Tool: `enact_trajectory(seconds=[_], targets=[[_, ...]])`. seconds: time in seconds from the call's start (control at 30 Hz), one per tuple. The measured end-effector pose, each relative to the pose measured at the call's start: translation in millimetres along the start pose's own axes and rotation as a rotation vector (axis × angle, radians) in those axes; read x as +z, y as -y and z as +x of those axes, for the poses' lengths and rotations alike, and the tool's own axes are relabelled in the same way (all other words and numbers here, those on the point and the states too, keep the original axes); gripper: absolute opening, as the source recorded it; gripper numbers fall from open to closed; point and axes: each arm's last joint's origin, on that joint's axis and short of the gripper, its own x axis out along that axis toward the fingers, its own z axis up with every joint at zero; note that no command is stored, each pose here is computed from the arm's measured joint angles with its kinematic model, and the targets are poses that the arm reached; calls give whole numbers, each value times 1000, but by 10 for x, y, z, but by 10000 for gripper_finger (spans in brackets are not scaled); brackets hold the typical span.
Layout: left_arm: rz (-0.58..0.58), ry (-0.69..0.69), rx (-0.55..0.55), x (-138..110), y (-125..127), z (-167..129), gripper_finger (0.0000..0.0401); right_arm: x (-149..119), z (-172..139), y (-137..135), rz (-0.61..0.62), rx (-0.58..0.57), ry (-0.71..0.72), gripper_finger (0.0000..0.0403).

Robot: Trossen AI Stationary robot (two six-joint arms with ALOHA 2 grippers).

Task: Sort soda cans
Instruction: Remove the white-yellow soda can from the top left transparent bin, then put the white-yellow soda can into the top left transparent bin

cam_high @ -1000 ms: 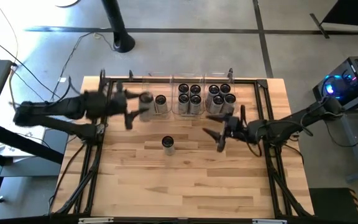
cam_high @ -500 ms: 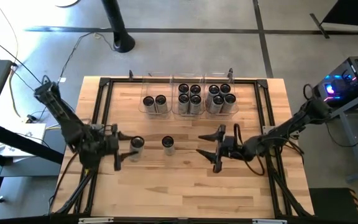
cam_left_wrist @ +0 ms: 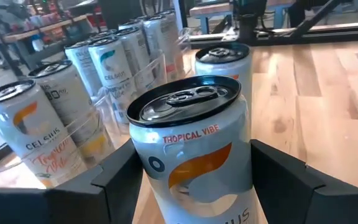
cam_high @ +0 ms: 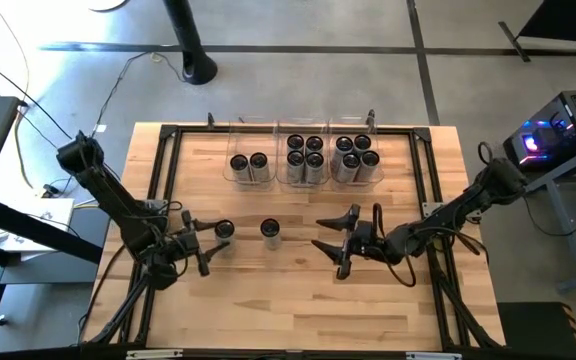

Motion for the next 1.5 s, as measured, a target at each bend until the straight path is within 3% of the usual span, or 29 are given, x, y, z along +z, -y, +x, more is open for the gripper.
enact_trajectory(seconds=[0.47,0.73,0.93,1.5], targets=[[-40,27,78,-223,158,89,249,-13,0,0,9,0,-11,248],[-76,33,87,-269,194,110,285,-26,0,0,-2,3,-23,248],[-60,-36,-17,-212,201,89,317,-26,0,0,-2,3,-23,248],[-50,6,-104,103,104,33,321,-44,-2,-2,-13,7,-37,248]])
